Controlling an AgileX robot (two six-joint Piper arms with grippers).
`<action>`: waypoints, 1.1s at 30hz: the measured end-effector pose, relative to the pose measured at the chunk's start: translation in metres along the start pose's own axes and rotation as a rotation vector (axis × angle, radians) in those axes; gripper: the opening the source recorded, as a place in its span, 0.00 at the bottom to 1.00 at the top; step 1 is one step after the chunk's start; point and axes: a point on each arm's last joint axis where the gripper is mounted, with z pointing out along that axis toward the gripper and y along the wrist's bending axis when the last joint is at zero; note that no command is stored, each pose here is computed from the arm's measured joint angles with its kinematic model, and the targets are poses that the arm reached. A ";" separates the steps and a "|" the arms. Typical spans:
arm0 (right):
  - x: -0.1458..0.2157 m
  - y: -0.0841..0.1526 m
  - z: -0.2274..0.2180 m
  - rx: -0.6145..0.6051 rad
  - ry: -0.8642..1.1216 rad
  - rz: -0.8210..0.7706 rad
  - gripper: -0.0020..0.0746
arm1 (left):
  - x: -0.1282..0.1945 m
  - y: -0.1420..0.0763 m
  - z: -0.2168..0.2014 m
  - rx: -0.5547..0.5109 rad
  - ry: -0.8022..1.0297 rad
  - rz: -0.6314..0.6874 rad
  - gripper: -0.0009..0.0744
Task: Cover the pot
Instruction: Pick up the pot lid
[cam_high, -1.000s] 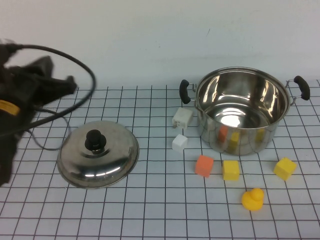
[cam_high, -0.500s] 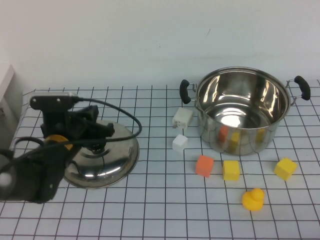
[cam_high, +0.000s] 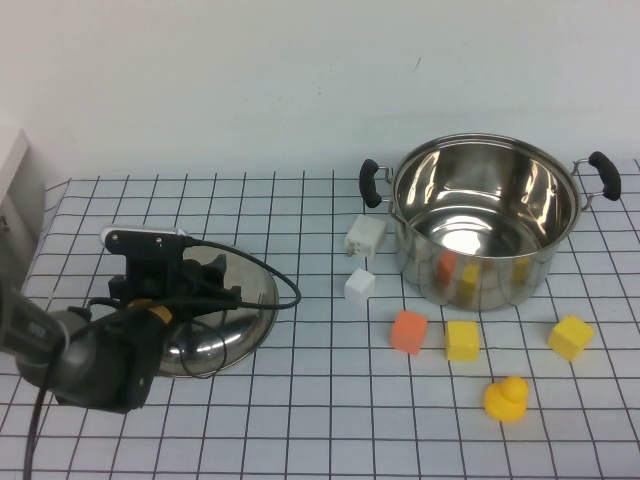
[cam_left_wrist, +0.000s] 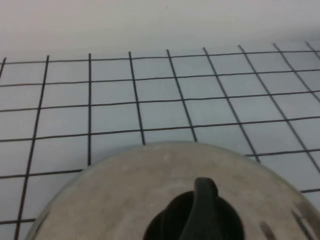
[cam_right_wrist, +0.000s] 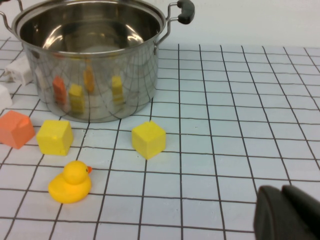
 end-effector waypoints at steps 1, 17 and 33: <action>0.000 0.000 0.000 0.000 0.000 0.000 0.04 | 0.002 0.001 0.003 -0.011 0.001 -0.005 0.62; 0.000 0.000 0.000 0.000 0.000 0.000 0.04 | 0.031 0.012 0.024 -0.104 0.043 -0.010 0.63; 0.000 0.000 0.000 0.000 0.000 0.000 0.04 | 0.023 0.013 0.028 -0.121 -0.023 0.027 0.45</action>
